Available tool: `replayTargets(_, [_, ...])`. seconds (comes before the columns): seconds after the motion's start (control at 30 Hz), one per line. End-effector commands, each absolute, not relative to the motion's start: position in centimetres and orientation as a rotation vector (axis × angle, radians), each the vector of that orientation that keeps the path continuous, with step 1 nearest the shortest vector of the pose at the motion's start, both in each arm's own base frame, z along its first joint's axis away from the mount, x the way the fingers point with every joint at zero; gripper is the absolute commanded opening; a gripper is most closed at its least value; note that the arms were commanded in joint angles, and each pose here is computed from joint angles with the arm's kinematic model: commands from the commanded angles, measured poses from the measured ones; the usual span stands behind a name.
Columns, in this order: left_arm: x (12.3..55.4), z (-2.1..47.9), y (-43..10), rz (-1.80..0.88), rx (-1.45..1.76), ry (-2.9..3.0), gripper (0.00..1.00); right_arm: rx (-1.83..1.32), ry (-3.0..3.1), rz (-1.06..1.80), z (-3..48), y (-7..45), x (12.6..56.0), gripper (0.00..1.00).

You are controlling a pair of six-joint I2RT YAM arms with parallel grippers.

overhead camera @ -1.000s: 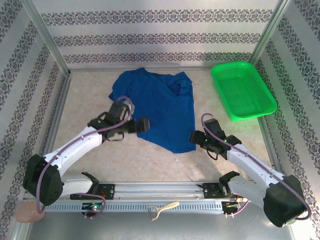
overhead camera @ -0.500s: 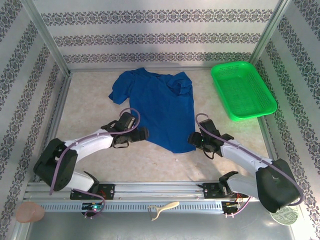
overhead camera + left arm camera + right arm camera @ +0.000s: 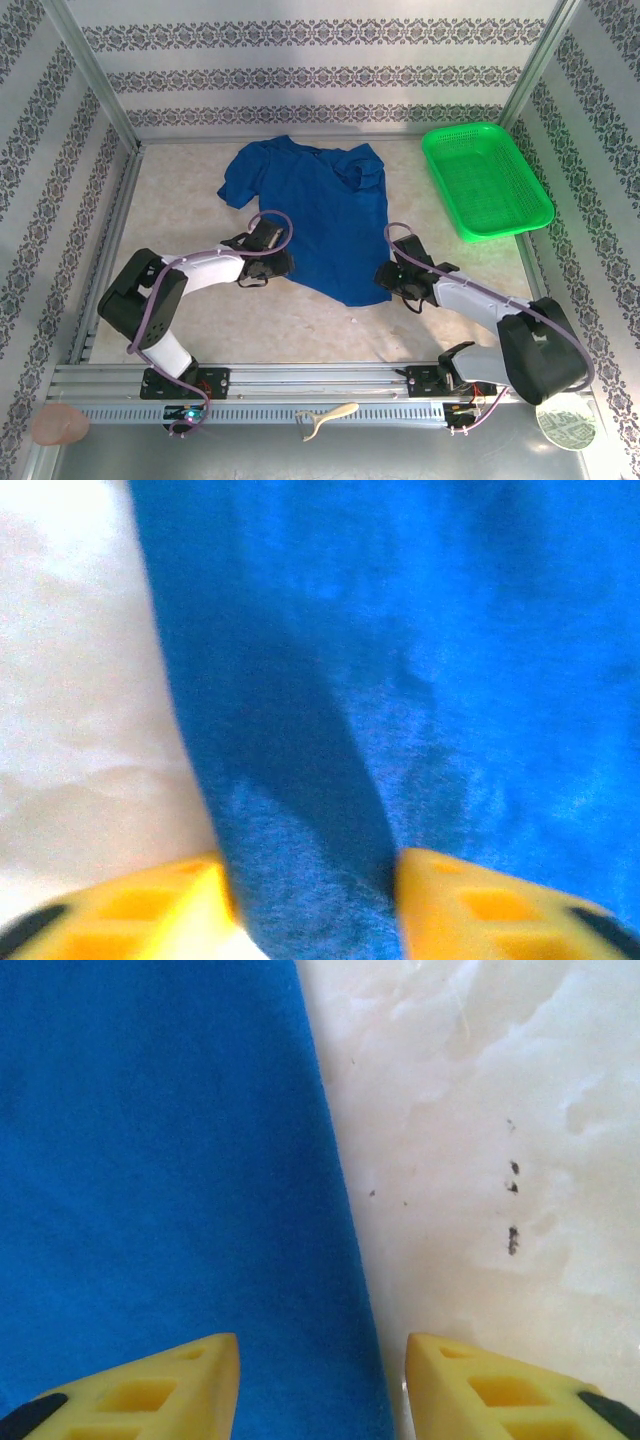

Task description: Fold the inside-out t-shirt

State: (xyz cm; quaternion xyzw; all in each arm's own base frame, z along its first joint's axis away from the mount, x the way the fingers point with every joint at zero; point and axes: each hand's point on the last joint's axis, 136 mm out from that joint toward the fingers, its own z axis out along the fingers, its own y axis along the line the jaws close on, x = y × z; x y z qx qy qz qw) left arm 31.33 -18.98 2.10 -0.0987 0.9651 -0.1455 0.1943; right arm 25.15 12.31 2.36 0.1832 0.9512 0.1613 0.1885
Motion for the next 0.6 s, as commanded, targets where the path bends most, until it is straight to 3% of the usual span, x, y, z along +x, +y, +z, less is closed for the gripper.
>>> replayTargets(0.0, [33.6,2.8,-22.0,-0.561,-0.204,2.639,0.1,0.493,2.635,0.525,2.8,13.3,26.7,0.34])
replayTargets(0.03, [33.6,3.5,-21.9,-0.558,-0.195,2.632,0.0,0.474,2.631,0.57,2.9,13.8,27.0,0.19])
replayTargets(0.07, [33.6,4.2,-21.6,-0.555,-0.192,2.624,0.0,0.446,2.628,0.601,3.3,14.2,27.1,0.06])
replayTargets(0.1, [33.6,5.6,-21.2,-0.565,-0.192,2.604,0.0,0.417,2.618,0.632,3.9,14.7,27.3,0.0])
replayTargets(0.33, [31.5,14.6,-16.6,-0.666,-0.227,2.494,0.0,0.315,2.482,0.718,12.2,16.0,27.3,0.0])
replayTargets(0.57, [30.1,17.3,-13.1,-0.743,-0.272,2.479,0.0,0.215,2.441,0.766,16.9,19.5,27.2,0.0])
